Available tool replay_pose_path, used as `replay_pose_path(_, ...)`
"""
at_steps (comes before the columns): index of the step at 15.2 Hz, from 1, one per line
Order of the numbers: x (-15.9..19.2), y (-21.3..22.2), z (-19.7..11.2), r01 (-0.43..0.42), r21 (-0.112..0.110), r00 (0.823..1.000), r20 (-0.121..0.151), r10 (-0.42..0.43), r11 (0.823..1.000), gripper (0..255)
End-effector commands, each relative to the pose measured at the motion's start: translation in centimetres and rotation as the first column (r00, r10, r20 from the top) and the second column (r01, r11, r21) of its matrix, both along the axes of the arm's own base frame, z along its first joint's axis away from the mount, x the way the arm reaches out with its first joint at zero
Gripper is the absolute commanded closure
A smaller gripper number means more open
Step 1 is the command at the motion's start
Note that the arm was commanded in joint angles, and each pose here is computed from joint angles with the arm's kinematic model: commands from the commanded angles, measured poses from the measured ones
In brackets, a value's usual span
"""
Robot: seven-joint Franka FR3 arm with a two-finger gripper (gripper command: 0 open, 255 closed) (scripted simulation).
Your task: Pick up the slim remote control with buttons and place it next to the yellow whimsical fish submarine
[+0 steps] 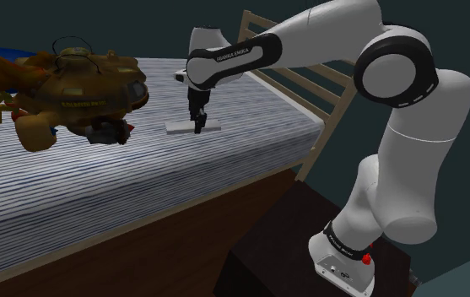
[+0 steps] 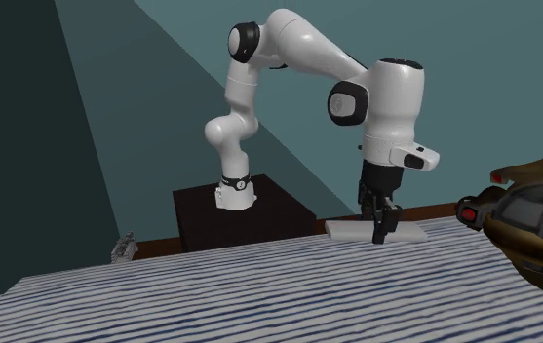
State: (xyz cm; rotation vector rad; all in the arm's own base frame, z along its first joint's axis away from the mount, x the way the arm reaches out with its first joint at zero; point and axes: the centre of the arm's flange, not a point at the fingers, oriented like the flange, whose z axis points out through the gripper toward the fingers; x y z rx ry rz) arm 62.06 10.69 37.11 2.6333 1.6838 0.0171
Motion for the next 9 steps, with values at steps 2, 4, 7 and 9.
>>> replay_pose_path(2, 0.0, 0.0, -1.5, 0.000, 0.000, 1.000, 0.001, 0.000, 1.000, 255)
replay_pose_path(4, 0.0, 0.0, -2.6, 0.000, 0.000, 1.000, 0.001, 0.000, 1.000, 255)
replay_pose_path(7, 0.0, 0.0, -3.2, 0.000, 0.000, 1.000, 0.001, 0.000, 1.000, 255)
replay_pose_path(9, 0.0, 0.0, -3.2, 0.000, 0.000, 1.000, 0.001, 0.000, 1.000, 255)
